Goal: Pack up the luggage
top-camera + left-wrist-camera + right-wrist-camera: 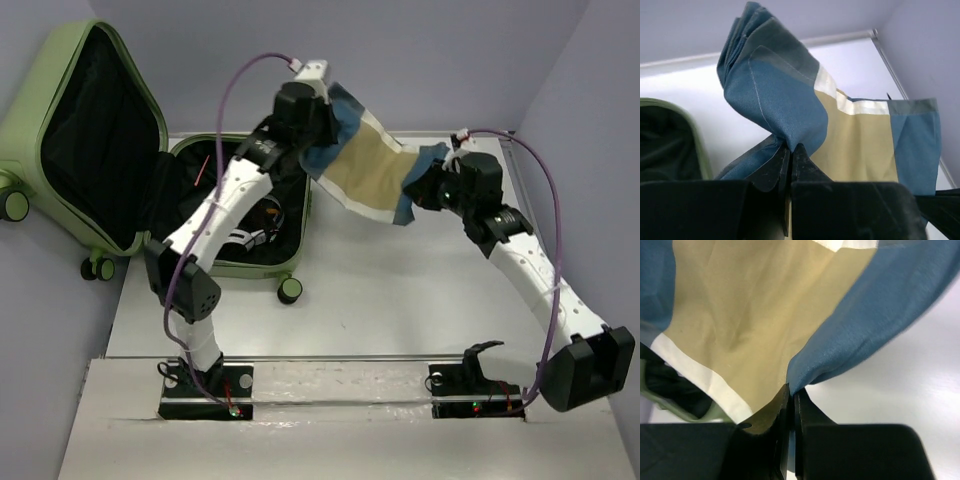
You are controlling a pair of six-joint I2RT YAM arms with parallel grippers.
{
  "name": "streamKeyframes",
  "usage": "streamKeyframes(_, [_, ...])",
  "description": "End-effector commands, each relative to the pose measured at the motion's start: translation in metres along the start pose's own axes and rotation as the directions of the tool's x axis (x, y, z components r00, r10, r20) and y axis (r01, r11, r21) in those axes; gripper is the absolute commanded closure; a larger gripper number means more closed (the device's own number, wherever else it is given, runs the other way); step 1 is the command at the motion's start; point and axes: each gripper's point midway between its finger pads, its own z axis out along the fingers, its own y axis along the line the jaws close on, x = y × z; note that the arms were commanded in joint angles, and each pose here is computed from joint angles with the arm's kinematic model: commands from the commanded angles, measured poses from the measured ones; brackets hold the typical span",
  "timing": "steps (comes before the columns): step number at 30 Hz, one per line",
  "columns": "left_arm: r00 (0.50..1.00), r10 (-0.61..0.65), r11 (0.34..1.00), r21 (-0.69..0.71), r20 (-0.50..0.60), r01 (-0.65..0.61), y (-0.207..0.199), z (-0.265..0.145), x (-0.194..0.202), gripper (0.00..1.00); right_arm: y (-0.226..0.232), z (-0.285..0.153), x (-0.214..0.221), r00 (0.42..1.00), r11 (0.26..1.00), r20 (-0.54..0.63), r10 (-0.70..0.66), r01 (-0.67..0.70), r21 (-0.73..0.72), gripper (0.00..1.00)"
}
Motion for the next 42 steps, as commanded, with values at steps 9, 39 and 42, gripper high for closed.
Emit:
streamKeyframes(9, [0.963, -0.09, 0.84, -0.5, 0.252, 0.209, 0.23, -0.159, -0.068, 0.94, 0.236, 0.131, 0.015, 0.986, 0.868, -0.02, -0.168, 0.138, -0.477, 0.93])
streamKeyframes(39, [0.877, 0.216, 0.116, -0.903, 0.429, 0.413, 0.289, -0.441, 0.021, 0.06, 0.269, 0.114, 0.07, 0.903, 0.758, -0.089, -0.42, 0.294, -0.583, 0.13])
streamKeyframes(42, [0.895, 0.175, 0.006, -0.91, 0.41, 0.415, 0.321, -0.445, 0.016, 0.06, 0.252, 0.108, 0.082, 0.895, 0.766, -0.099, -0.434, 0.309, -0.564, 0.12])
